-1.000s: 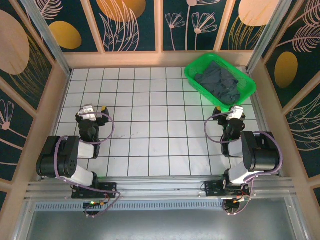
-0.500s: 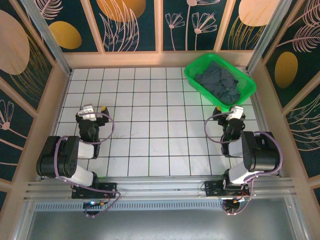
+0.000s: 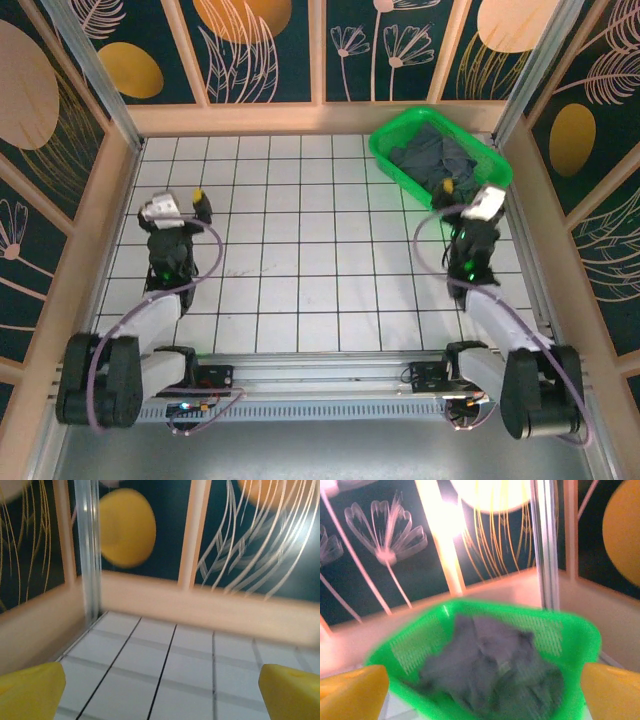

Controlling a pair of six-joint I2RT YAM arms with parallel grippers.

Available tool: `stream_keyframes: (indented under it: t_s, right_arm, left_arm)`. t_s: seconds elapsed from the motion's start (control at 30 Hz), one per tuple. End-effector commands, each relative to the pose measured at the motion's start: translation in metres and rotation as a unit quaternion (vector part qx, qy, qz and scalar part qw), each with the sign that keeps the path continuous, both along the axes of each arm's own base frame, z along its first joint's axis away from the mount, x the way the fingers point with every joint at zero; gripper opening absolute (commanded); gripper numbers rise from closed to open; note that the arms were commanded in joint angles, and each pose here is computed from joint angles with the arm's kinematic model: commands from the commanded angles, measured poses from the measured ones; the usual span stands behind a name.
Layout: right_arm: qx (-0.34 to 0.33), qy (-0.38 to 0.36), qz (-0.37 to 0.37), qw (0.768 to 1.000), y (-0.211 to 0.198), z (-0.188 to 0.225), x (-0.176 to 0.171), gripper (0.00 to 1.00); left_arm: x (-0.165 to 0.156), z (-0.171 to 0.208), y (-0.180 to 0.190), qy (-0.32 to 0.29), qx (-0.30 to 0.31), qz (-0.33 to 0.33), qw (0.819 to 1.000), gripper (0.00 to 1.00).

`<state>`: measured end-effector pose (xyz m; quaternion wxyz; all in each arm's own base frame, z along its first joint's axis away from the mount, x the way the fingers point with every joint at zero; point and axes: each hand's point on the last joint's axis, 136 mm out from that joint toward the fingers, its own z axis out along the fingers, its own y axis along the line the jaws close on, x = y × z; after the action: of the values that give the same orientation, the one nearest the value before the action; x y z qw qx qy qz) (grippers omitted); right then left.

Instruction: Fold and stack the t-shirts

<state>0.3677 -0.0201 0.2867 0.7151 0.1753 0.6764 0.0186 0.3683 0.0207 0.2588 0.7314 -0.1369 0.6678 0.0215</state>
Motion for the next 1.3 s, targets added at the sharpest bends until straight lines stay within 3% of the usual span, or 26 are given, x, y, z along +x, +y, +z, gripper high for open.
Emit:
stream_keyframes:
  t_s: [0.0, 0.07, 0.13, 0.2, 0.3, 0.4, 0.6, 0.73, 0.83, 0.9, 1.0, 1.03, 1.17, 1.27]
  right_arm:
    - [0.156, 0.066, -0.024, 0.985, -0.013, 0.035, 0.000, 0.99]
    - [0.162, 0.091, 0.007, 0.983, -0.009, 0.043, 0.020, 0.99]
    - [0.171, 0.142, -0.025, 0.975, -0.015, 0.038, 0.039, 0.97]
    - [0.181, 0.196, -0.060, 0.962, -0.020, 0.025, 0.057, 0.95]
    - [0.179, 0.285, -0.087, 0.938, -0.022, -0.006, 0.083, 0.92]
    - [0.185, 0.352, -0.072, 0.915, -0.017, -0.046, 0.110, 0.89]
    - [0.153, 0.422, -0.064, 0.891, -0.027, -0.114, 0.154, 0.83]
    - [0.146, 0.489, -0.064, 0.858, -0.035, -0.176, 0.166, 0.77]
    - [0.147, 0.508, -0.069, 0.846, -0.041, -0.204, 0.170, 0.73]
    - [0.159, 0.504, -0.066, 0.847, -0.044, -0.210, 0.176, 0.60]
    - [0.162, 0.459, -0.056, 0.872, -0.045, -0.183, 0.190, 0.08]
    - [0.158, 0.435, -0.052, 0.885, -0.044, -0.165, 0.194, 0.00]
    - [0.133, 0.306, -0.040, 0.942, -0.040, -0.054, 0.200, 0.00]
    - [0.129, 0.206, -0.021, 0.970, -0.036, 0.039, 0.194, 0.00]
  left_arm:
    - [0.002, 0.051, 0.028, 0.023, -0.169, 0.098, 0.981, 0.99]
    - [0.013, 0.063, 0.026, 0.052, -0.196, 0.104, 0.974, 0.99]
    - [0.033, 0.071, 0.018, 0.060, -0.246, 0.080, 0.964, 0.99]
    - [0.059, 0.082, -0.008, 0.087, -0.264, 0.010, 0.961, 0.99]
    - [0.091, 0.078, -0.059, 0.141, -0.299, -0.106, 0.938, 0.99]
    - [0.102, 0.064, -0.102, 0.194, -0.297, -0.171, 0.919, 0.98]
    - [0.088, 0.036, -0.179, 0.261, -0.270, -0.266, 0.888, 0.84]
    - [0.071, 0.018, -0.208, 0.286, -0.271, -0.293, 0.871, 0.78]
    - [0.064, 0.013, -0.215, 0.292, -0.278, -0.298, 0.865, 0.72]
    - [0.062, 0.015, -0.215, 0.290, -0.278, -0.300, 0.865, 0.67]
    - [0.061, 0.022, -0.212, 0.285, -0.273, -0.297, 0.870, 0.55]
    - [0.061, 0.023, -0.211, 0.284, -0.271, -0.294, 0.871, 0.52]
    - [0.060, 0.032, -0.205, 0.276, -0.262, -0.285, 0.880, 0.44]
    - [0.059, 0.033, -0.202, 0.269, -0.261, -0.280, 0.884, 0.39]
